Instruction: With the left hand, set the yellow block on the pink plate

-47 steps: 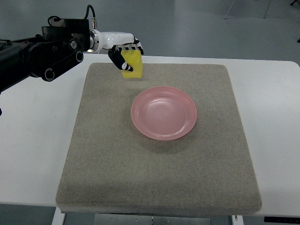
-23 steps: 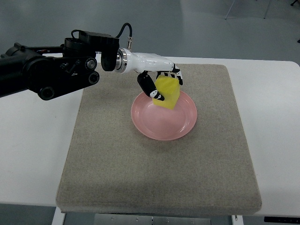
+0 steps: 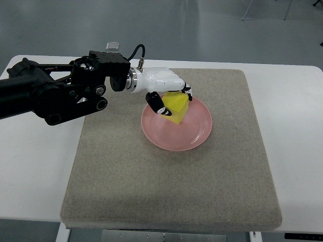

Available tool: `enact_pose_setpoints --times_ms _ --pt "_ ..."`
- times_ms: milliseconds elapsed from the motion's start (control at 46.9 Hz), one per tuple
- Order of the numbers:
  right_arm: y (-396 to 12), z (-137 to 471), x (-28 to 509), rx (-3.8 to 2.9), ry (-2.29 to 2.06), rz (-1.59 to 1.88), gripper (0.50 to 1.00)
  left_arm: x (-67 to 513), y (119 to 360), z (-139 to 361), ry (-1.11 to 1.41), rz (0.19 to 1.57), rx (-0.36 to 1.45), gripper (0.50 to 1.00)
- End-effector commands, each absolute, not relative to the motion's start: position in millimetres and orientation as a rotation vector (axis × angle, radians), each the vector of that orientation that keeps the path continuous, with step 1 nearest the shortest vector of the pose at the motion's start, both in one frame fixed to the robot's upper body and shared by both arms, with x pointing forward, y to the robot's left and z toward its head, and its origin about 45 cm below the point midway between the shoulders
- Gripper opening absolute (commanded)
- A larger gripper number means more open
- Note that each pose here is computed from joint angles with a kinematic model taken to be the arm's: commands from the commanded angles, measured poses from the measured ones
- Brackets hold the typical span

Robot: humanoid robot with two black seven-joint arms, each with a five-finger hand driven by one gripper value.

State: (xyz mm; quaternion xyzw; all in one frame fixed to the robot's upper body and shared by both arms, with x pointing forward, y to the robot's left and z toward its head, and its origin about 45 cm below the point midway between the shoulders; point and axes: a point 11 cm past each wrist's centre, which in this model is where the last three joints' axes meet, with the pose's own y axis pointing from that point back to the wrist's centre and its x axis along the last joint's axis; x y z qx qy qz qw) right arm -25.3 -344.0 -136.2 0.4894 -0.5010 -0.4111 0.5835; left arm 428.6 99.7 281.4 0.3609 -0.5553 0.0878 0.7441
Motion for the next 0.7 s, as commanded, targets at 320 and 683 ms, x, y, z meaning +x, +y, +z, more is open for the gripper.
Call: enact_pose_setpoints --times_ms 320,683 --pt "-343.9 -136.2 -24.9 1.143 -1.170 -0.959 0.924 423.3 97.7 274.7 -1.203 0.166 0.767 0.842" --pt "-343.9 -136.2 -24.9 1.143 -1.170 -0.959 0.924 422.5 98.9 271.3 -1.181 0.175 0.762 0.992"
